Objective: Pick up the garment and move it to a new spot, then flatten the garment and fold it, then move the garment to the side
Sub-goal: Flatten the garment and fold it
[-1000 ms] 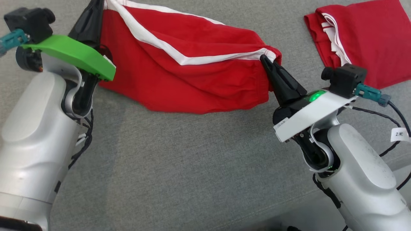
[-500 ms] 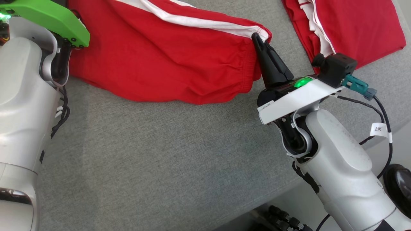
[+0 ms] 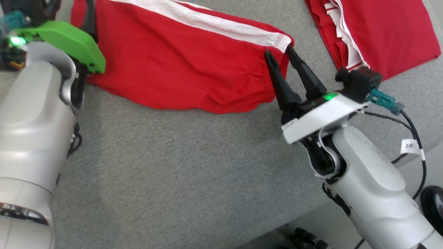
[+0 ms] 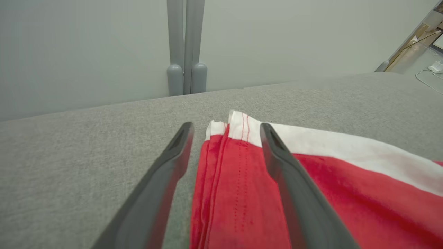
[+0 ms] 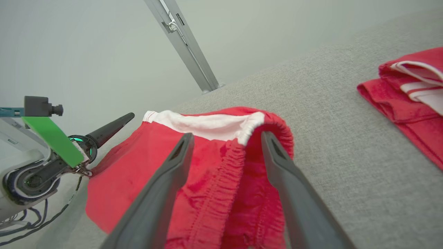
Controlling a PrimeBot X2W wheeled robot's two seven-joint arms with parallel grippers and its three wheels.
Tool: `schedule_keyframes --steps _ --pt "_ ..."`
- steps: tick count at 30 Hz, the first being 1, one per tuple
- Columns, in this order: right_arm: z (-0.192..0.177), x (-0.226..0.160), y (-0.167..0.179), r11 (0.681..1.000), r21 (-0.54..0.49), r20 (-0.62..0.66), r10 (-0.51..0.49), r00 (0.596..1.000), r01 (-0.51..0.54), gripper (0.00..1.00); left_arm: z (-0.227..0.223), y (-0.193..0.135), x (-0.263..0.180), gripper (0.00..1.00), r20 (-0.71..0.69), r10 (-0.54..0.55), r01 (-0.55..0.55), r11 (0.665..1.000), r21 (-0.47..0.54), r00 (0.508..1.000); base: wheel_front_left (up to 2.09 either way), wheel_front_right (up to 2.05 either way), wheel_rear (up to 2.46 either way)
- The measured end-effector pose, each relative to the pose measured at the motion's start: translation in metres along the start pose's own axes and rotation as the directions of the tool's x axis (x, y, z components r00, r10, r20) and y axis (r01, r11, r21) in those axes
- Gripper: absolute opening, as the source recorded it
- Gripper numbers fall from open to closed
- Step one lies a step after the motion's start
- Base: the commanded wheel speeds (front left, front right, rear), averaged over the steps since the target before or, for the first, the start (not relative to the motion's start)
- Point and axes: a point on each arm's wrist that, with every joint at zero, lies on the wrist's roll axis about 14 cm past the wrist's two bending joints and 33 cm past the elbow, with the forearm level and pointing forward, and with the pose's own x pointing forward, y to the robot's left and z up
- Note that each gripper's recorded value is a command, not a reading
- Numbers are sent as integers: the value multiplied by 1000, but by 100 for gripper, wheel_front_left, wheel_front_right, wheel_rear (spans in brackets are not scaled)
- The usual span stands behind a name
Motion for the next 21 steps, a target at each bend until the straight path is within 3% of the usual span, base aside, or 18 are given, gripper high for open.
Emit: schedule_keyframes --steps 12,21 --pt "4 -64 -1 992 -111 19 -51 998 53 100 -28 4 -59 100 -133 68 -62 997 47 989 0 0 0" --pt "26 -95 3 940 -326 104 -73 992 103 100 -40 6 -59 100 -210 95 -84 995 61 973 0 0 0"
